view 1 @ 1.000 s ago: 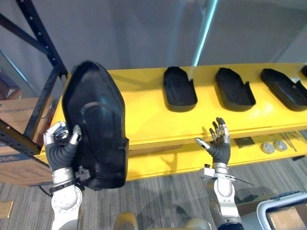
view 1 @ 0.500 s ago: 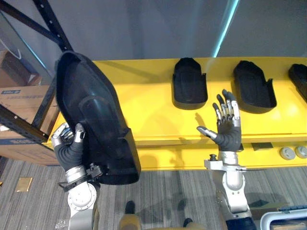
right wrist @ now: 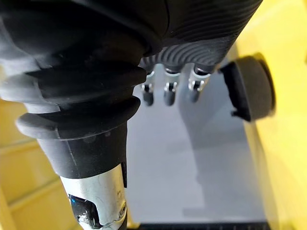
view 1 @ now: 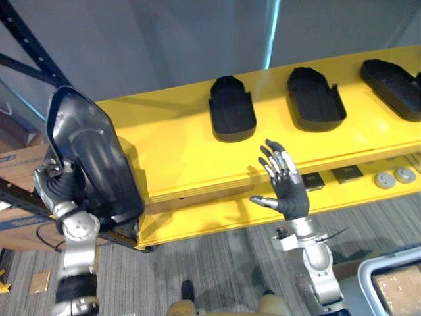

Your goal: Walk over and take plastic housings, then place them on the shelf

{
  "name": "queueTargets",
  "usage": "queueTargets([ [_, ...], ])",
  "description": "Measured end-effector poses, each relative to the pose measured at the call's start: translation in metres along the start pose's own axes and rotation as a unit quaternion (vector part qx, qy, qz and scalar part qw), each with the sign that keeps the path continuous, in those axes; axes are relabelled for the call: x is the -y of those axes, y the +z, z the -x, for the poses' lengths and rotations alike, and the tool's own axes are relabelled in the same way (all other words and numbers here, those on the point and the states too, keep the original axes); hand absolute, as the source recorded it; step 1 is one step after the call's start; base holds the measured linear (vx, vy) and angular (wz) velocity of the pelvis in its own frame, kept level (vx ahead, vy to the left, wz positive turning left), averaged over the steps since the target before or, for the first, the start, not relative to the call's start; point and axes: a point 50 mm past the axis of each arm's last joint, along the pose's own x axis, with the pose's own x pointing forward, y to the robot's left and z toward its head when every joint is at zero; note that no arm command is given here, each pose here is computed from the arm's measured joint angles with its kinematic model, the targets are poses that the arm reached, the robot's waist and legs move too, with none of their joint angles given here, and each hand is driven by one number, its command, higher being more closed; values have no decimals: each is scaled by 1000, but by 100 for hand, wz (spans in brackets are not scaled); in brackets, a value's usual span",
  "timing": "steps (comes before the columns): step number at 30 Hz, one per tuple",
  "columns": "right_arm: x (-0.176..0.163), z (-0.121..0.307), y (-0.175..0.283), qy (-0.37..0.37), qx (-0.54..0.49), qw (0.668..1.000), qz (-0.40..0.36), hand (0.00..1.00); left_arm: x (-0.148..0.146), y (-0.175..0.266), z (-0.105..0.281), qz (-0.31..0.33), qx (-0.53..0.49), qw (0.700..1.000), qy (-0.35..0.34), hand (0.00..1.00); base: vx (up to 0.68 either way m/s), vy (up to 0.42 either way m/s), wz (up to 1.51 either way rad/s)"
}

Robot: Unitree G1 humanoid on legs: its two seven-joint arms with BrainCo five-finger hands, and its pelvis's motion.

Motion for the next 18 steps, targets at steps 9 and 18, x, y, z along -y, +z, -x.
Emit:
queueTargets([
  [9, -19, -10, 6, 74, -9, 997, -9, 0, 18, 2, -30, 50, -85, 993, -66, 100, -40, -4, -11],
  [18, -40, -20, 24, 105, 13, 984, -141, 0, 34, 11, -42, 84, -168, 977, -100, 100, -8, -2, -9],
])
